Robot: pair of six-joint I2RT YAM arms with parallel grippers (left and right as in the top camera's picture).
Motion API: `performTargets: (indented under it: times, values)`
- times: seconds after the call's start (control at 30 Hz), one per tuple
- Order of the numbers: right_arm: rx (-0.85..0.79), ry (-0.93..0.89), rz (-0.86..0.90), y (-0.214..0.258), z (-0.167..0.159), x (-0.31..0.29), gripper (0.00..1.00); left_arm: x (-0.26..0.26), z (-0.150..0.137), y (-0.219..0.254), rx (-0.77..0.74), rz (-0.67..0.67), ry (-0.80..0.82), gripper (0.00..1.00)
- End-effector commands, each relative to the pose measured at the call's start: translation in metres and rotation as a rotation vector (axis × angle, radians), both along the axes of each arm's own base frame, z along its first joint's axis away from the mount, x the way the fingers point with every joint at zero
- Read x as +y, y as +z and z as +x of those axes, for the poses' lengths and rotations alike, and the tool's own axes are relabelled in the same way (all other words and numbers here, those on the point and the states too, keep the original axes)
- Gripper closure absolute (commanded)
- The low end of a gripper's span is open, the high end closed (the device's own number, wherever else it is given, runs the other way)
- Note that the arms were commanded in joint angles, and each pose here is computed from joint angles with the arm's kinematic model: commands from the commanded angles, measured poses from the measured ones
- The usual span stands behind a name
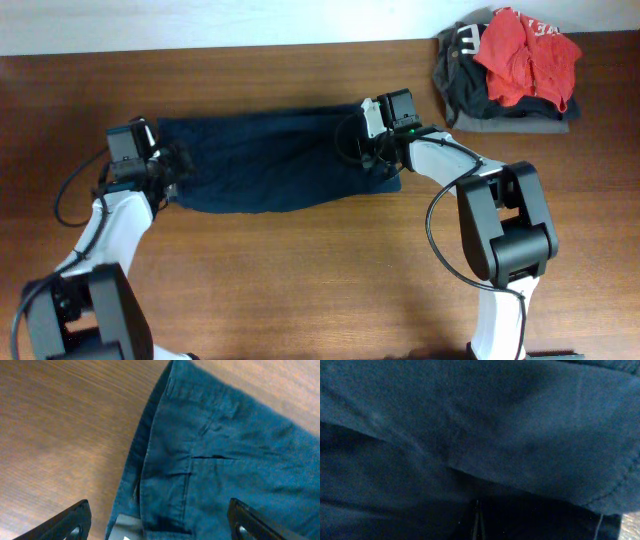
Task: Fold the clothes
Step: 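Lower the folded edge with both grippers and press it flat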
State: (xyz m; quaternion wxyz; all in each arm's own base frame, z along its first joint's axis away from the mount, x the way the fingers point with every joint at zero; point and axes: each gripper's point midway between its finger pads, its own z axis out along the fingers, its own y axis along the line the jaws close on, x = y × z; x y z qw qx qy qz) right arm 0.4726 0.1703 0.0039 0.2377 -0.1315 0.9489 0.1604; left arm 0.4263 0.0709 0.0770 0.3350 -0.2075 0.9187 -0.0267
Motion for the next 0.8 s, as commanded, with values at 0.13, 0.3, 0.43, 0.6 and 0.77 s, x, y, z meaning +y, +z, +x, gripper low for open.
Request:
performTargets:
  times: [0.13, 0.3, 0.43, 0.6, 0.77]
  values:
    - [0.043, -0.005, -0.044, -0.023, -0.004, -0.009, 0.96, -0.001, 0.008, -0.028, -0.013, -0.070, -0.250, 0.14]
    - [0.045, -0.004, -0.044, -0.023, -0.005, -0.009, 0.96, -0.001, 0.010, -0.036, -0.008, -0.029, -0.305, 0.23]
    - [0.044, -0.005, -0.044, -0.023, -0.004, -0.009, 0.96, -0.007, 0.007, -0.057, 0.036, -0.048, -0.315, 0.34]
    - [0.049, -0.004, -0.046, -0.024, -0.006, -0.009, 0.96, -0.005, 0.015, -0.064, 0.015, -0.036, -0.314, 0.37]
    - [0.067, -0.004, -0.050, -0.026, -0.009, -0.010, 0.96, -0.005, 0.020, -0.075, 0.010, -0.039, -0.311, 0.37]
